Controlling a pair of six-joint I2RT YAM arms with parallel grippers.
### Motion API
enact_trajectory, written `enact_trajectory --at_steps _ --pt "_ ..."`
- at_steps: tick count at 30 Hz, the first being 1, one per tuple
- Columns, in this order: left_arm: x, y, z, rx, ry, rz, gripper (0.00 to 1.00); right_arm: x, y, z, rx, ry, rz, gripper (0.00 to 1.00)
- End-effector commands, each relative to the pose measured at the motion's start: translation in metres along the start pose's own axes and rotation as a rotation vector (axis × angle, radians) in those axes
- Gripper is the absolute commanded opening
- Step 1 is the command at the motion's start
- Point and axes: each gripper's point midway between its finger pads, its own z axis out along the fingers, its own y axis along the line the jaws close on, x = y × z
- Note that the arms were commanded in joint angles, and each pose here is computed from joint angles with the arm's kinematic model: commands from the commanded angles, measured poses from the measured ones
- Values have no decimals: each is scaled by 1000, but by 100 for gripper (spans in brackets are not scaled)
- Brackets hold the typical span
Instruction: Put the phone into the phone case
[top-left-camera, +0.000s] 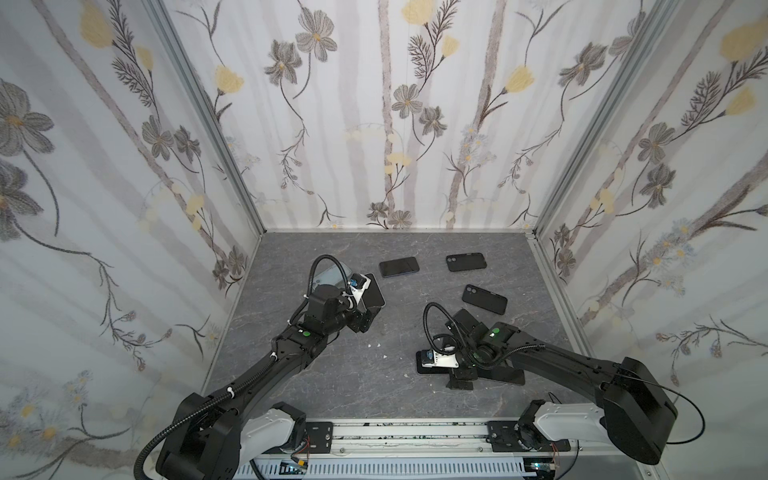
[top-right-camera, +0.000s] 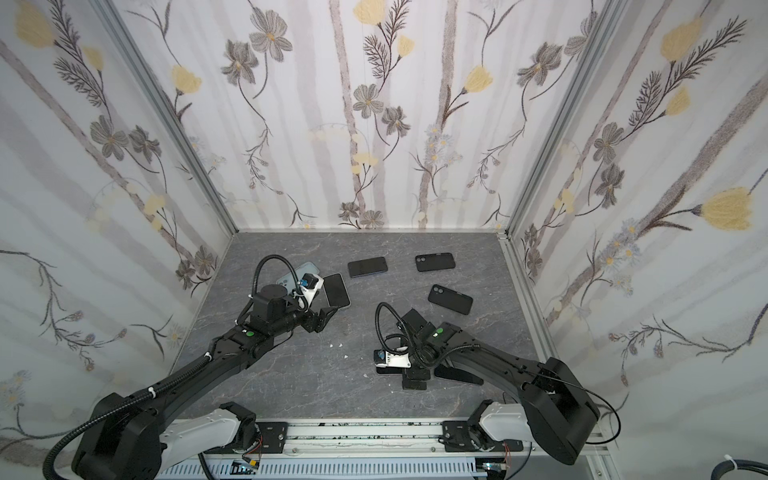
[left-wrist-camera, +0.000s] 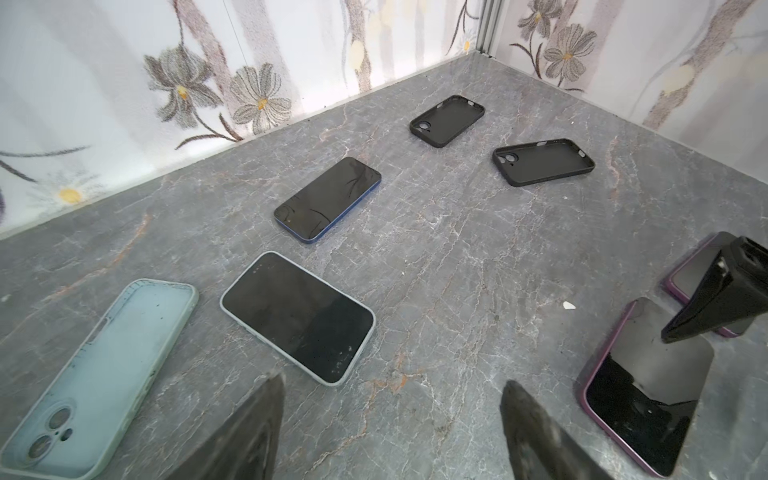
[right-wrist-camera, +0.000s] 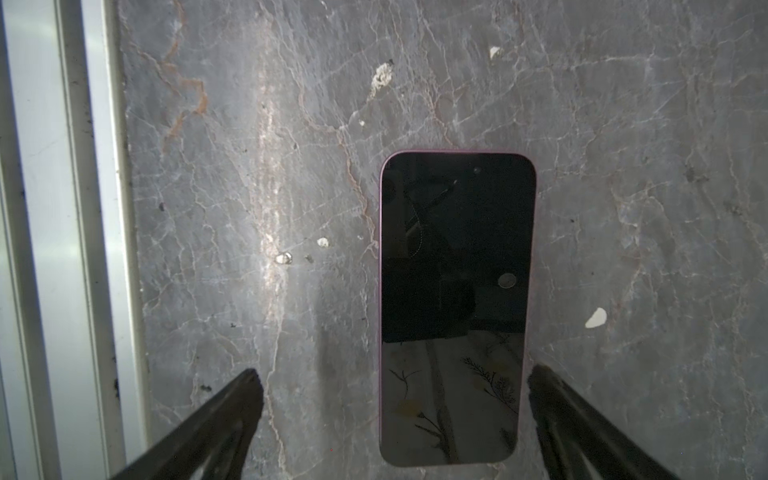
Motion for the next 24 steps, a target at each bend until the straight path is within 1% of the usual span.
enact_trajectory --at_steps 1,5,9,13,17,19,24 --pt "-13 7 -1 -38 -52 49 81 -1 -10 7 31 10 6 100" --pt "-14 5 -1 -26 -50 49 81 -2 -13 15 27 11 12 100" --pt "-13 4 -1 -22 -50 48 82 4 -16 24 26 46 23 100" --pt "-14 4 -1 -21 -49 48 82 4 -22 30 27 71 60 99" --pt "-15 3 -1 -17 -50 48 83 9 -19 35 6 91 69 98" --pt "-15 3 -1 -15 -50 48 83 -1 -29 31 28 75 65 98" --pt "-15 3 -1 -16 -48 51 83 3 -25 35 4 83 73 97"
